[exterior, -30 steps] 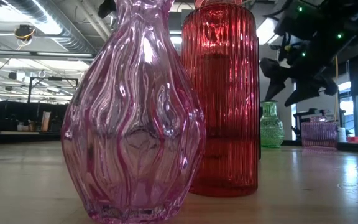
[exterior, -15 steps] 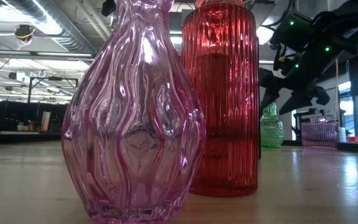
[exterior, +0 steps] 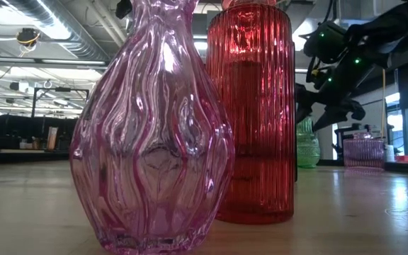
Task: Sort vases onto shelf
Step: Put the top green vase on the shelf
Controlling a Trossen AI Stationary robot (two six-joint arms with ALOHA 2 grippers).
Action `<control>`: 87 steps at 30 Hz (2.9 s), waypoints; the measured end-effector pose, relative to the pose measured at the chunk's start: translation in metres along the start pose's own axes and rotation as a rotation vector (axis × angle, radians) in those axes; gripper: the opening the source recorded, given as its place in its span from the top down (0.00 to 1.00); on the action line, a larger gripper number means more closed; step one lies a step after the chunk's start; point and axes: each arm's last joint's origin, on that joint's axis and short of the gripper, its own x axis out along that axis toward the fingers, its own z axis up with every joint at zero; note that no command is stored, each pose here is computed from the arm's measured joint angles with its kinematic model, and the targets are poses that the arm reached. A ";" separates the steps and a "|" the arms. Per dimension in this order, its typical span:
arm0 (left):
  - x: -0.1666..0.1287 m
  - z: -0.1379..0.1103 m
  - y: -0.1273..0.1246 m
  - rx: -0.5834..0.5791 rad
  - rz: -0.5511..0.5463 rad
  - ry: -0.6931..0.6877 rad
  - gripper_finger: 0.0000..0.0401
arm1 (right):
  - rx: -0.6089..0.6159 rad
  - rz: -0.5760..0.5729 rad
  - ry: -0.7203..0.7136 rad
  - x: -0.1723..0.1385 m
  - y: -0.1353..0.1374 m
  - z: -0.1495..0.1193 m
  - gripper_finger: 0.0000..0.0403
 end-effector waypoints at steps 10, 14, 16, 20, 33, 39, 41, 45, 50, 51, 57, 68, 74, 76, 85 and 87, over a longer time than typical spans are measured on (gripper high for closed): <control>0.000 0.000 0.000 0.000 0.000 0.001 0.69 | -0.016 -0.030 0.017 0.012 -0.011 0.010 0.37; 0.000 0.000 0.000 0.000 -0.004 0.002 0.69 | -0.019 -0.034 0.044 0.023 -0.012 0.009 0.37; 0.000 0.000 -0.001 0.000 -0.015 0.005 0.69 | -0.028 -0.016 0.043 0.029 -0.010 0.009 0.37; 0.000 0.000 -0.001 -0.003 -0.023 0.008 0.69 | -0.021 0.000 0.005 0.037 -0.004 0.009 0.37; 0.006 -0.004 -0.009 0.012 -0.046 0.028 0.69 | -0.068 -0.068 -0.067 0.049 -0.002 0.006 0.37; 0.012 -0.011 -0.010 0.012 -0.051 0.053 0.69 | -0.066 -0.074 -0.081 0.053 -0.001 0.005 0.45; 0.013 -0.012 -0.011 0.011 -0.055 0.057 0.69 | -0.066 -0.074 -0.082 0.053 -0.001 0.005 0.50; 0.013 -0.012 -0.012 0.000 -0.057 0.058 0.69 | -0.060 -0.071 -0.086 0.053 0.000 0.005 0.59; 0.013 -0.012 -0.012 -0.001 -0.057 0.057 0.69 | -0.061 -0.082 -0.092 0.052 0.000 0.005 0.61; 0.013 -0.012 -0.012 -0.001 -0.057 0.058 0.69 | -0.060 -0.080 -0.091 0.052 0.000 0.005 0.61; 0.013 -0.012 -0.012 -0.001 -0.056 0.058 0.69 | -0.077 -0.053 -0.084 0.048 0.006 -0.001 0.61; 0.013 -0.012 -0.012 -0.001 -0.056 0.058 0.69 | -0.069 0.005 -0.088 0.034 0.024 -0.018 0.63; 0.013 -0.012 -0.011 -0.001 -0.056 0.058 0.69 | -0.082 0.025 -0.092 0.024 0.029 -0.020 0.63; 0.013 -0.012 -0.011 -0.001 -0.056 0.058 0.69 | -0.086 0.031 -0.090 0.021 0.031 -0.018 0.63; 0.013 -0.012 -0.012 -0.001 -0.057 0.057 0.69 | -0.134 -0.008 -0.075 0.007 0.035 -0.003 0.64; 0.013 -0.012 -0.012 -0.001 -0.057 0.057 0.69 | -0.132 -0.002 -0.080 0.003 0.036 0.000 0.64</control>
